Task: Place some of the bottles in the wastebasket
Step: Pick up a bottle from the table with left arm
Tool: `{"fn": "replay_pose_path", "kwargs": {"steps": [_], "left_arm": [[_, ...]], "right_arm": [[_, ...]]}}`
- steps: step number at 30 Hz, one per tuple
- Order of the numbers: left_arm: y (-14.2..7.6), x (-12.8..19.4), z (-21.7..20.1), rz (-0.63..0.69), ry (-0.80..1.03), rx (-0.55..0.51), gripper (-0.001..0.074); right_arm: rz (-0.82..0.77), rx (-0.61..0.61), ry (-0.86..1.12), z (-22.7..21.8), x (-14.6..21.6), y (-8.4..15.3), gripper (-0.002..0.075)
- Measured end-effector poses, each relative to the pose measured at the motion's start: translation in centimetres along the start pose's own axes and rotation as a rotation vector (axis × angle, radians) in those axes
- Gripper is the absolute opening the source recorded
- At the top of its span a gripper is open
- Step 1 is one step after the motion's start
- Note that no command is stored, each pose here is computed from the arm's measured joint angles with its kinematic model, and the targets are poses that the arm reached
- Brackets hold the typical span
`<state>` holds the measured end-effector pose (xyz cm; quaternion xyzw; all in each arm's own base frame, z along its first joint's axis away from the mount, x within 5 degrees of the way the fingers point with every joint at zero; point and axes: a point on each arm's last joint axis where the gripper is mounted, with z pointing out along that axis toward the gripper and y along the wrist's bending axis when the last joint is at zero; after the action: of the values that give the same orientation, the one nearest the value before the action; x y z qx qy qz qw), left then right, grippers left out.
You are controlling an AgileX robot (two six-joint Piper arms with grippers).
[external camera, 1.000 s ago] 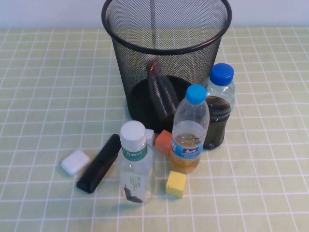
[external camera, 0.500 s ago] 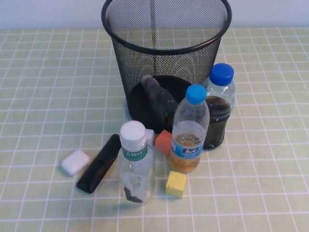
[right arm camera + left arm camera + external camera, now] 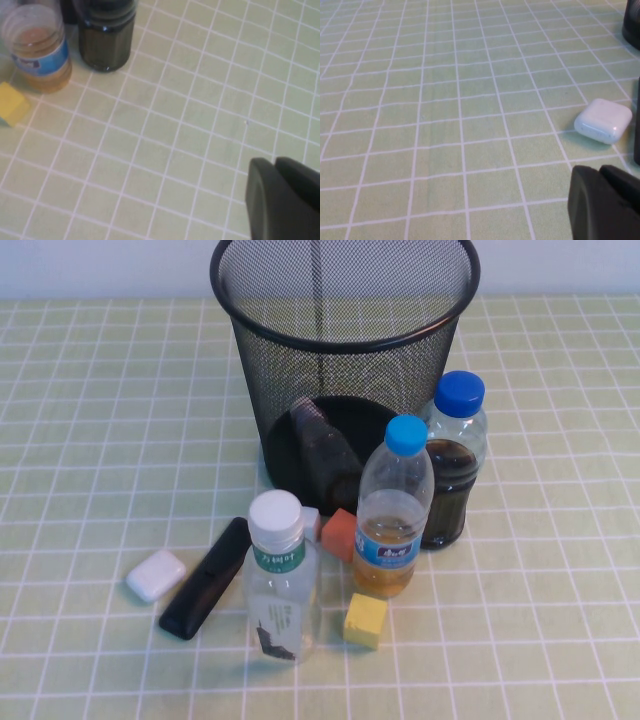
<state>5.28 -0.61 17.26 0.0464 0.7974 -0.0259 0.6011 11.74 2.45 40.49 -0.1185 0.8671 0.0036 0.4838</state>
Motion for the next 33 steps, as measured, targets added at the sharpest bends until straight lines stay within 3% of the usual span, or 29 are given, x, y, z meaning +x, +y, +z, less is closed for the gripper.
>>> {"fn": "replay_pose_path", "kwargs": {"steps": [8, 12, 16, 26, 33], "left_arm": [[0.0, 0.0, 0.0, 0.000, 0.000, 0.000, -0.0004], [0.0, 0.0, 0.0, 0.000, 0.000, 0.000, -0.0004], [0.0, 0.0, 0.0, 0.000, 0.000, 0.000, -0.0004], [0.0, 0.0, 0.0, 0.000, 0.000, 0.000, -0.0004], [0.0, 0.0, 0.0, 0.000, 0.000, 0.000, -0.0004]], "right_arm": [[0.134, 0.217, -0.401, 2.0, 11.3, -0.8, -0.0007], [0.223, 0.241, -0.532, 2.8, 15.4, -0.2, -0.0007], [0.210, 0.256, -0.630, 3.5, 18.0, 0.3, -0.0007], [0.175, 0.265, -0.557, 5.3, 21.1, 0.7, -0.0007], [0.185, 0.255, -0.346, 6.2, 22.8, 0.9, -0.0007]]}}
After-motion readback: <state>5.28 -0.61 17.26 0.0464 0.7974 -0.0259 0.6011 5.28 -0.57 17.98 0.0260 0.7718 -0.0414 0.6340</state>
